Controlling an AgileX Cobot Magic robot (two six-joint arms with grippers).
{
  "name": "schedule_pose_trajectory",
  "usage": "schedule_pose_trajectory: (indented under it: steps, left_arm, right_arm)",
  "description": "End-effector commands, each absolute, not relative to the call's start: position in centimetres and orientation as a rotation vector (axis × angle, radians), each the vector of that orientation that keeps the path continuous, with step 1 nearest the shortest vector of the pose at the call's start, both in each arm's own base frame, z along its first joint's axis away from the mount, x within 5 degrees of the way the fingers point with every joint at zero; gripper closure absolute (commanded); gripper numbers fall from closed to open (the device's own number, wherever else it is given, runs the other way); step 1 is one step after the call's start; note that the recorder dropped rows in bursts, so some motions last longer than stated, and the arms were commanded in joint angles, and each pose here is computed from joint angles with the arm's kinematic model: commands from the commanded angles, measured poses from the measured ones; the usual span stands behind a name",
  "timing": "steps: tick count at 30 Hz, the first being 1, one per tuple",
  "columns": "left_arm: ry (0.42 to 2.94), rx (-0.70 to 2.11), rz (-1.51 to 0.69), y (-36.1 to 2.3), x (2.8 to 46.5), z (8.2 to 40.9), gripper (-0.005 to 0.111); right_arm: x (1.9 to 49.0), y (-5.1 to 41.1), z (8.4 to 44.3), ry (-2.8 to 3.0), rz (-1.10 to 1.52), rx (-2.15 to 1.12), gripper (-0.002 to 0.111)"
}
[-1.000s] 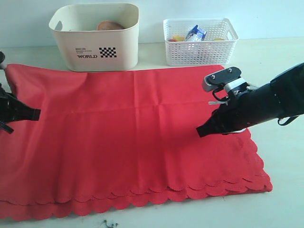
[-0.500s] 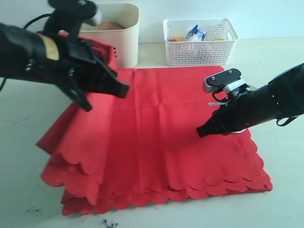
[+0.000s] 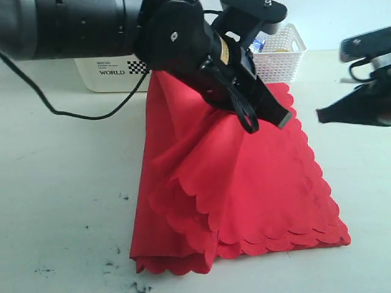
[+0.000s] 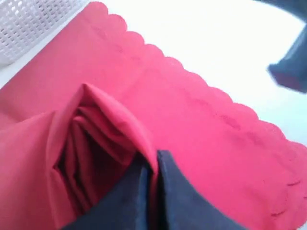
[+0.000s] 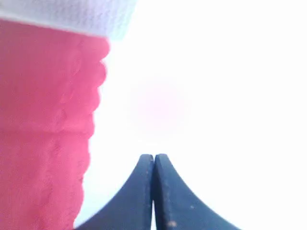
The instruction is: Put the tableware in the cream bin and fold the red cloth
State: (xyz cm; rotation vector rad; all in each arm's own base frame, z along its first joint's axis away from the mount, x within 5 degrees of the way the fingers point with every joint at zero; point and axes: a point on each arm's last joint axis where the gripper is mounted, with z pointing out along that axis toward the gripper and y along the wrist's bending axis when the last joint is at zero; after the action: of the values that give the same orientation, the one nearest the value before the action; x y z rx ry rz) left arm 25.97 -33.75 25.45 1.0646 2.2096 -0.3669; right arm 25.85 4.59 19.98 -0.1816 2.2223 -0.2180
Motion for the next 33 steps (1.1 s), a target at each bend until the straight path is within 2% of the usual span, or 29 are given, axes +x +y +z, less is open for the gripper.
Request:
schedule_pose_trajectory:
  steps: [1, 5, 12, 14, 16, 17, 18, 19, 20, 23, 25, 26, 27, 28, 29, 33]
  left_arm:
    - [2.175, 1.102, -0.368, -36.8, 27.1, 25.9, 0.106]
    - [2.13, 1.173, -0.363, -40.8, 28.2, 24.4, 0.106]
    - [2.139, 1.138, -0.369, -43.8, 30.2, 19.9, 0.106]
    - [2.142, 1.136, -0.353, -44.1, 30.6, 19.0, 0.1]
    - [2.147, 1.142, -0.344, -44.3, 30.7, 18.4, 0.084]
    - [2.141, 1.14, -0.348, -44.4, 30.8, 18.2, 0.061]
    - [2.143, 1.137, -0.349, -44.5, 30.8, 18.2, 0.046]
    - [2.133, 1.146, -0.342, -44.5, 30.8, 18.3, 0.015]
    - [2.119, 1.147, -0.336, -44.5, 30.9, 18.7, 0.001]
    - [2.169, 1.165, -0.235, -42.7, 31.5, 20.3, 0.005]
    - [2.273, 1.176, -0.078, -39.5, 32.6, 22.1, 0.025]
    - [2.308, 1.163, -0.041, -38.4, 33.1, 22.8, 0.039]
    - [2.362, 1.127, -0.004, -36.5, 33.8, 23.9, 0.077]
    - [2.374, 1.111, 0.006, -35.6, 34.2, 24.5, 0.098]
    - [2.387, 1.106, 0.025, -33.9, 34.4, 24.8, 0.105]
    - [2.384, 1.09, 0.019, -31.0, 33.7, 24.9, 0.106]
  right_arm:
    - [23.2, 3.4, 23.3, 2.09, -0.216, -0.086, 0.108]
    - [23.0, 3.3, 23.8, 2.071, -0.208, -0.076, 0.108]
    - [23.4, 3.4, 22.8, 2.105, -0.234, -0.088, 0.108]
    - [23.4, 3.3, 22.8, 2.104, -0.237, -0.086, 0.108]
    - [23.4, 3.3, 22.8, 2.104, -0.237, -0.086, 0.108]
    - [23.4, 3.3, 22.8, 2.104, -0.237, -0.086, 0.108]
    - [23.4, 3.3, 22.8, 2.104, -0.237, -0.086, 0.108]
    - [23.4, 3.3, 22.8, 2.104, -0.237, -0.086, 0.108]
    - [23.5, 3.4, 22.8, 2.107, -0.238, -0.087, 0.108]
    - [23.5, 3.4, 22.7, 2.108, -0.238, -0.088, 0.108]
    - [23.5, 3.6, 22.6, 2.116, -0.214, -0.102, 0.108]
    - [23.5, 3.7, 22.6, 2.12, -0.202, -0.109, 0.108]
    - [23.5, 4.1, 22.5, 2.126, -0.16, -0.159, 0.108]
    - [23.4, 4.5, 22.4, 2.131, -0.125, -0.199, 0.108]
    - [23.3, 5.1, 22.2, 2.146, -0.052, -0.246, 0.108]
    - [23.1, 6.4, 22.1, 2.16, 0.076, -0.388, 0.108]
